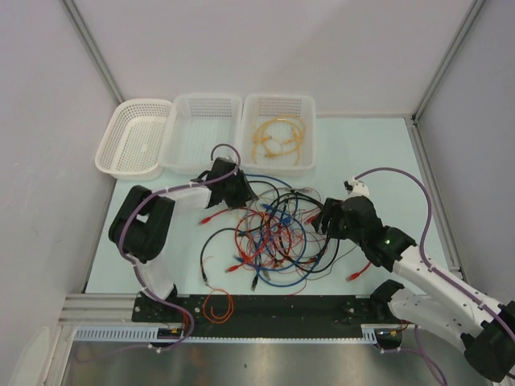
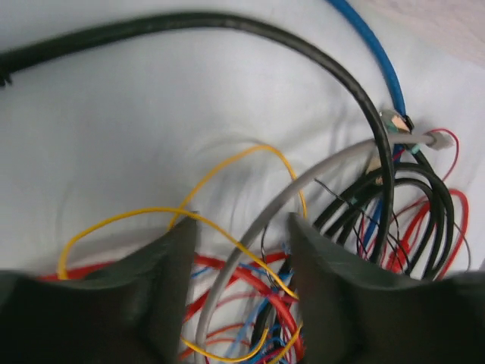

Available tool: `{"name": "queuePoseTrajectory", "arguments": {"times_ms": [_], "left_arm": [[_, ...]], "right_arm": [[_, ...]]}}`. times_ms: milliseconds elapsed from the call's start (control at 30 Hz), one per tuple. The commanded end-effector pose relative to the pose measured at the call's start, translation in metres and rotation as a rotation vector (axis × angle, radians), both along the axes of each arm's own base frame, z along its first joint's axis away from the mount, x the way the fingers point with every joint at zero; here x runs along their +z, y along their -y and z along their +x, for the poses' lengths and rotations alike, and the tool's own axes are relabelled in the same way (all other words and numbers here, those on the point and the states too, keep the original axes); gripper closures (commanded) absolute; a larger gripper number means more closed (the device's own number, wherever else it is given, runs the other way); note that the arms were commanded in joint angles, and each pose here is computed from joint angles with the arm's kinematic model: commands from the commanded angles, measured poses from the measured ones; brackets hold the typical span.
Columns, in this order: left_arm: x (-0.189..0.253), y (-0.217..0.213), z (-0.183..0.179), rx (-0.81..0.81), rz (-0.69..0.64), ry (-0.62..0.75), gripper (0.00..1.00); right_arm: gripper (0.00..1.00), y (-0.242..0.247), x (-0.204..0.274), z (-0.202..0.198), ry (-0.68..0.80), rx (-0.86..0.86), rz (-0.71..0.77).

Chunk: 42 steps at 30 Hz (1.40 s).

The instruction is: Untangle the cables

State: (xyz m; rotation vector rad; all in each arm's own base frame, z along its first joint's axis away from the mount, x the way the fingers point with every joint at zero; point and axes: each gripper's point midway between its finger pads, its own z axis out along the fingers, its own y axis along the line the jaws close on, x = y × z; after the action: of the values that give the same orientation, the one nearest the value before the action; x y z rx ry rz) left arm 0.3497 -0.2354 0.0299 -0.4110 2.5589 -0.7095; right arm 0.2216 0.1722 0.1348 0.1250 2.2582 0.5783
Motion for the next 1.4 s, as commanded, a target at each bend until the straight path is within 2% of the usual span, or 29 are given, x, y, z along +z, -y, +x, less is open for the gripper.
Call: {"name": "queuePoseTrajectory", "arguments": {"times_ms": [0,33,67,133,167,200,367,633,867,1000,1033,1067,1133,1167,1233,1267,1333,1367], "left_arm": [[-0.012,0.002,0.009,0.017,0.001,-0.028,0.56],[-0.012,0.001,0.010,0.018,-0.001,-0.029,0.62],[-0.011,0.001,0.011,0.019,-0.006,-0.030,0.75],[-0.007,0.001,0.012,0.013,-0.009,-0.018,0.87],[-0.003,0.000,0.011,0.013,-0.007,-0.012,0.97],[0.008,0.000,0.012,0.011,-0.014,0.013,1.00],[0.058,-0.010,0.004,-0.018,0.003,0.121,1.00],[0.200,-0.010,-0.032,-0.154,-0.082,0.472,1.00],[0.302,-0.016,-0.055,-0.200,-0.132,0.719,0.99],[0.334,-0.016,-0.044,-0.190,-0.119,0.798,0.98],[0.338,-0.012,-0.039,-0.196,-0.121,0.798,0.98],[0.362,-0.009,-0.037,-0.204,-0.143,0.841,0.98],[0.372,0.003,-0.024,-0.225,-0.159,0.842,0.98],[0.402,0.004,-0.022,-0.217,-0.179,0.901,0.98],[0.417,0.009,-0.009,-0.209,-0.177,0.924,0.98],[0.449,0.008,-0.008,-0.196,-0.193,0.990,0.98],[0.465,0.012,0.005,-0.181,-0.192,1.013,0.98],[0.498,0.010,0.002,-0.163,-0.224,1.080,0.98]], "right_arm": [[0.35,0.010,0.008,0.002,0.042,-0.019,-0.004],[0.35,0.011,0.007,0.001,0.039,-0.019,-0.005],[0.35,0.012,0.008,0.001,0.043,-0.024,-0.001],[0.35,0.013,0.009,0.001,0.043,-0.026,0.005],[0.35,0.013,0.008,0.001,0.041,-0.027,0.005],[0.35,0.013,0.009,0.001,0.043,-0.028,0.008],[0.35,0.010,0.013,0.001,0.052,-0.021,0.025],[0.35,0.005,0.031,0.002,0.111,-0.002,0.078],[0.36,-0.003,0.046,-0.001,0.148,0.027,0.133],[0.35,-0.002,0.049,-0.004,0.150,0.020,0.141],[0.36,-0.001,0.049,-0.005,0.148,0.020,0.141],[0.36,0.000,0.054,-0.007,0.162,0.022,0.150],[0.36,0.004,0.056,-0.009,0.166,0.011,0.142],[0.36,0.006,0.057,-0.009,0.169,0.008,0.140],[0.36,0.012,0.063,-0.012,0.184,-0.002,0.138],[0.36,0.014,0.063,-0.013,0.189,-0.005,0.133],[0.36,0.019,0.063,-0.015,0.189,-0.013,0.121],[0.36,0.020,0.063,-0.015,0.194,-0.017,0.116]]}}
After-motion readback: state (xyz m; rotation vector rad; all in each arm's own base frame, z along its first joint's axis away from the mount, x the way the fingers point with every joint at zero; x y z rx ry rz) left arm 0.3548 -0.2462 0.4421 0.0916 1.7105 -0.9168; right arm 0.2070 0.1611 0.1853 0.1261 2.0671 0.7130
